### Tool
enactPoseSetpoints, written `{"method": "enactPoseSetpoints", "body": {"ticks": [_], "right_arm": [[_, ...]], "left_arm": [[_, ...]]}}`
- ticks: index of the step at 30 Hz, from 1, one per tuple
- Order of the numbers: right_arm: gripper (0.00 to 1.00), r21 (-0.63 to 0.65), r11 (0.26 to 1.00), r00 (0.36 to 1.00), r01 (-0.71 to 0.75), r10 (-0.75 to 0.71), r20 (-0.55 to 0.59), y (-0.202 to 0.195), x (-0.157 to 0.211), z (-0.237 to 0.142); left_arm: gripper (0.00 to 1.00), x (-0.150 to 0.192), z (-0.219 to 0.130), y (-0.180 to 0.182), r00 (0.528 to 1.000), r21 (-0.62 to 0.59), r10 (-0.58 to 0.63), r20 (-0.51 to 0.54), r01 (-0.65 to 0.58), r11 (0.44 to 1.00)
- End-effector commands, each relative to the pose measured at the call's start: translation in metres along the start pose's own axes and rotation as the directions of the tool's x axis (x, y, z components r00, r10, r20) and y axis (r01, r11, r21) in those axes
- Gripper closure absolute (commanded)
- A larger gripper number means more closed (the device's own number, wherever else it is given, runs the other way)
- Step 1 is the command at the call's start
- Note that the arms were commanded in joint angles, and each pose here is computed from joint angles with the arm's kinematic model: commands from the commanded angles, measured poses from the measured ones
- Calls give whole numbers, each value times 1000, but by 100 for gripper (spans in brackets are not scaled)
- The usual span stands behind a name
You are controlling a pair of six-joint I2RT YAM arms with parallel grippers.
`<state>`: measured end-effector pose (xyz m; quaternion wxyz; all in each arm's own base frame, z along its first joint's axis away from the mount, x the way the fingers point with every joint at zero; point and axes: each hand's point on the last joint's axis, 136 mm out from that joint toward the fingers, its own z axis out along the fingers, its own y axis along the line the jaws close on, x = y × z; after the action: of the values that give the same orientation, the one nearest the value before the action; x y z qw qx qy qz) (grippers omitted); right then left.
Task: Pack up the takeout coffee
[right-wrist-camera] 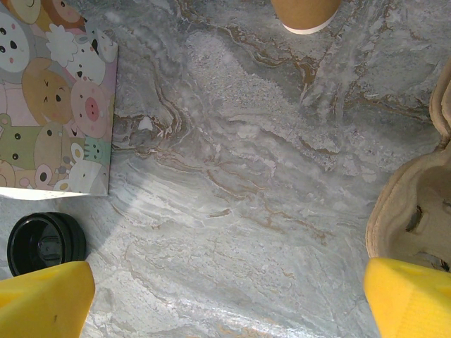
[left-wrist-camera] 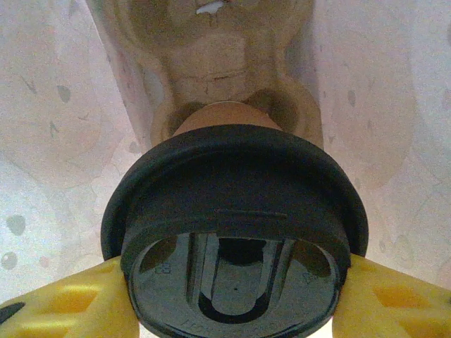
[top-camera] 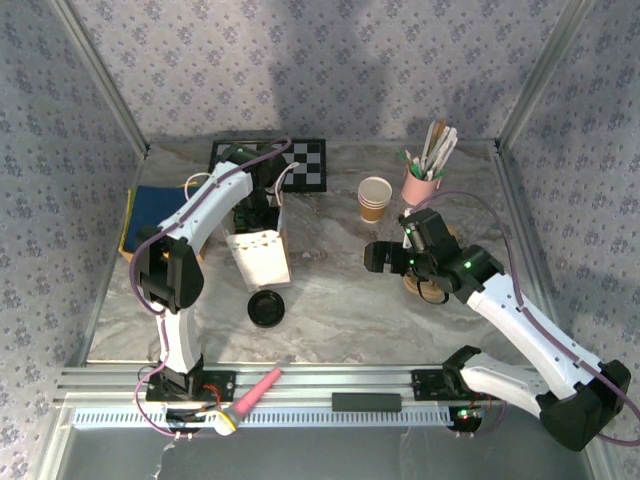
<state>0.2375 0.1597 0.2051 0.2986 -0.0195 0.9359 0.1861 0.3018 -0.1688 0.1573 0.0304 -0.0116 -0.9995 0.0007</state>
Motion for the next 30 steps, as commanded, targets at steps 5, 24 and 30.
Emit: {"method": "enactPoseSetpoints", "body": {"ticks": [5, 24, 30], "right_arm": [[0, 6, 1000, 1000, -5, 5, 19, 1, -5, -6], [0, 8, 1000, 1000, -6, 6, 15, 1, -4, -5], [0, 8, 1000, 1000, -6, 6, 15, 1, -4, -5]], "left_arm": [[44, 6, -5, 7, 1000, -11, 3, -5, -3, 1000], [44, 5, -4, 7, 1000, -11, 4, -5, -4, 1000], [45, 5, -4, 6, 1000, -9, 5, -5, -5, 1000]]}}
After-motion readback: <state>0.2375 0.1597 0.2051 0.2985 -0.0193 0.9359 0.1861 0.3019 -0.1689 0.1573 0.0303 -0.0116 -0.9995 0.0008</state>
